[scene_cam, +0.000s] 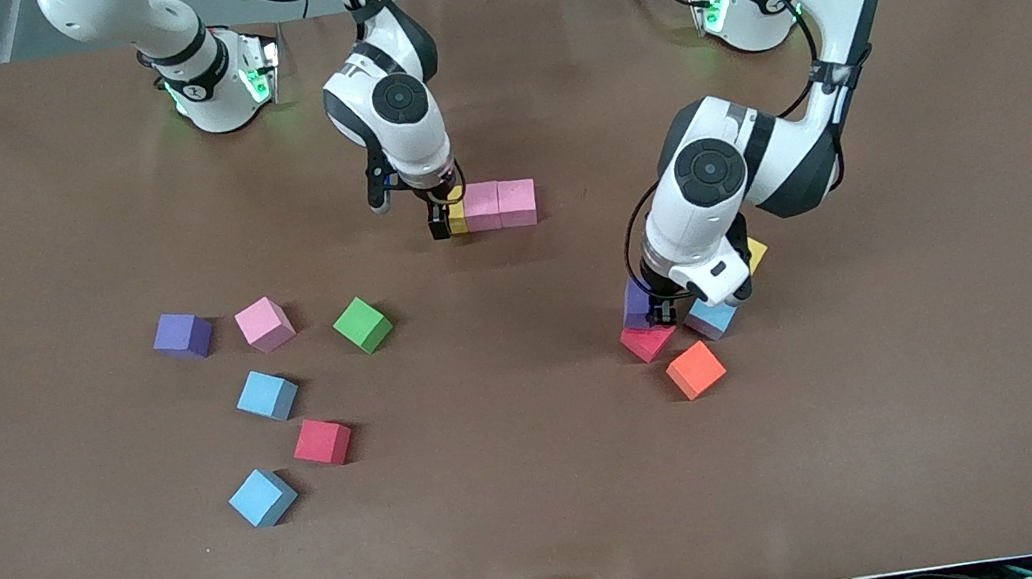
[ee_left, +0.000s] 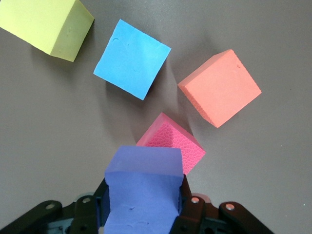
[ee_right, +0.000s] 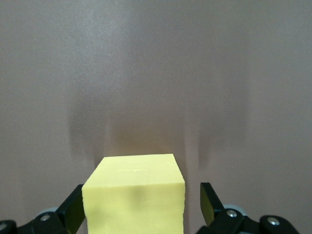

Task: Arrange 11 blocks into digit 3

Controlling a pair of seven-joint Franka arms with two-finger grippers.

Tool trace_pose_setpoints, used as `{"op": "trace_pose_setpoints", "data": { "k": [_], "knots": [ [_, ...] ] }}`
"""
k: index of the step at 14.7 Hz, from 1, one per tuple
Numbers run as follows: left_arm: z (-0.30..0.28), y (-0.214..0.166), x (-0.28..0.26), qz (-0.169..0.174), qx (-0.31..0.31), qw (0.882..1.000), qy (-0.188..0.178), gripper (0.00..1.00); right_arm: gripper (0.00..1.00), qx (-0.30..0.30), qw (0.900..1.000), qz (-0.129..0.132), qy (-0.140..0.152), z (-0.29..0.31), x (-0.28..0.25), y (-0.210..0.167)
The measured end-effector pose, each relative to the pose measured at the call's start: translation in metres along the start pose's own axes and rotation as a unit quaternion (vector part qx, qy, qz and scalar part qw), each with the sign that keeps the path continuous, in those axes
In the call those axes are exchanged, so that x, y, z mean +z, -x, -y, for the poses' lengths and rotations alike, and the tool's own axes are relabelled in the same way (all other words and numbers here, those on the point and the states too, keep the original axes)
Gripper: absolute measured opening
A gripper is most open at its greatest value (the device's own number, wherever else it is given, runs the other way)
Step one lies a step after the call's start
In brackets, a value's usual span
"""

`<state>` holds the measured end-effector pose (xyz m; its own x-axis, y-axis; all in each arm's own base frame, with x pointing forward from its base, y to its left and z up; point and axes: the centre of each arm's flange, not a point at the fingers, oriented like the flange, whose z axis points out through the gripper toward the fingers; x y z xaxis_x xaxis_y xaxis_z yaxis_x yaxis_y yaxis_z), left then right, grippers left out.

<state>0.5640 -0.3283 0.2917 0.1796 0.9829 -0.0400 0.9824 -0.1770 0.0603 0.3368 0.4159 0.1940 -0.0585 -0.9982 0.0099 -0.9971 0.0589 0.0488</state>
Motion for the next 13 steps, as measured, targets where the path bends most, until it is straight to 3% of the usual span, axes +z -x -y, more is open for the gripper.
{"op": "trace_pose_setpoints", "data": {
  "k": [13],
  "knots": [
    [0.0,0.0,0.0,0.0,0.0,1.0,0.0,0.55,1.0,-0.012,1.0,-0.019,0.021,0.018,-0.01,-0.003]
  ]
}}
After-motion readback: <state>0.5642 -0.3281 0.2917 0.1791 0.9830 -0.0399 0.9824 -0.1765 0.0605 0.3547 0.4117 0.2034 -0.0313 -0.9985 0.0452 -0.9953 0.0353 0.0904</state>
